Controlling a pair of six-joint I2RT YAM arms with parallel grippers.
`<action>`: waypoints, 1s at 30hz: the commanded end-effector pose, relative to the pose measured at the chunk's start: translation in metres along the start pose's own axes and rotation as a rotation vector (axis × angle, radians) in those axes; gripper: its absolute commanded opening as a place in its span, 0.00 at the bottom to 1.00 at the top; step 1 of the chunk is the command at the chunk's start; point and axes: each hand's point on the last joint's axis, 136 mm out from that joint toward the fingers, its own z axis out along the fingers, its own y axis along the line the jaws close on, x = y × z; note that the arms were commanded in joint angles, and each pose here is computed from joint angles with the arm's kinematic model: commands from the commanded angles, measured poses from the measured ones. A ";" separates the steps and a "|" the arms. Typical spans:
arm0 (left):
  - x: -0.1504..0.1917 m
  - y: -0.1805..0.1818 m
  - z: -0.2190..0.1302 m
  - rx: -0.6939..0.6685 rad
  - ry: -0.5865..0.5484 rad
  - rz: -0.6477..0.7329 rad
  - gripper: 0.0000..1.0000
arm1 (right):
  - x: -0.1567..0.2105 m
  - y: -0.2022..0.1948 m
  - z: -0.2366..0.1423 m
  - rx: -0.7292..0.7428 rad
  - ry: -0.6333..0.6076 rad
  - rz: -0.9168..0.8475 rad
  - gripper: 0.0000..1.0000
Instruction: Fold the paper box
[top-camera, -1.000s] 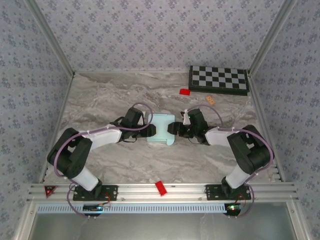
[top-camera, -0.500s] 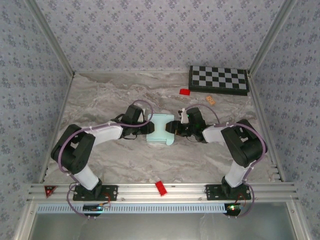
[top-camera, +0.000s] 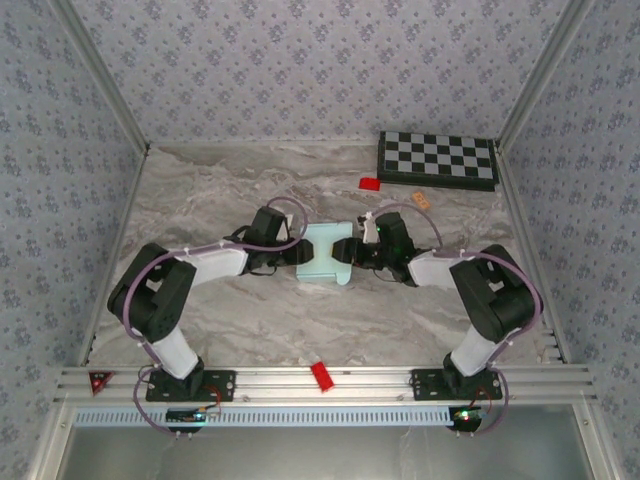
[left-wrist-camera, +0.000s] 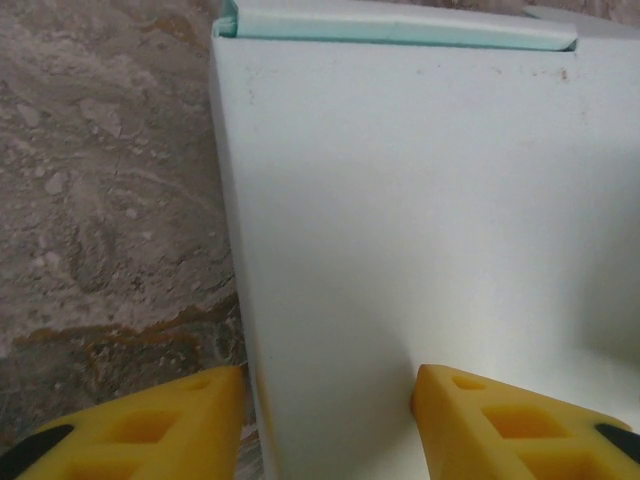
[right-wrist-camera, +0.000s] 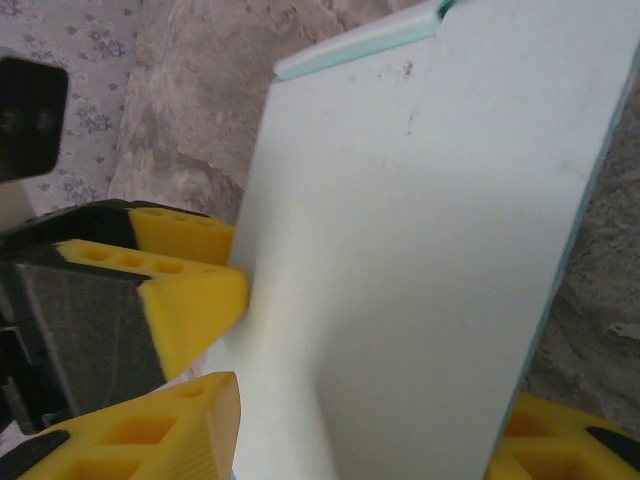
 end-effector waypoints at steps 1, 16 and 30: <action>0.007 -0.012 0.009 0.065 0.039 -0.007 0.51 | -0.005 0.024 -0.009 -0.040 -0.021 -0.078 0.50; 0.002 -0.020 0.011 0.100 0.033 0.000 0.57 | -0.012 0.050 -0.021 -0.035 -0.027 -0.148 0.50; -0.001 -0.021 0.011 0.107 0.019 -0.004 0.61 | -0.021 0.064 -0.020 -0.042 -0.036 -0.167 0.50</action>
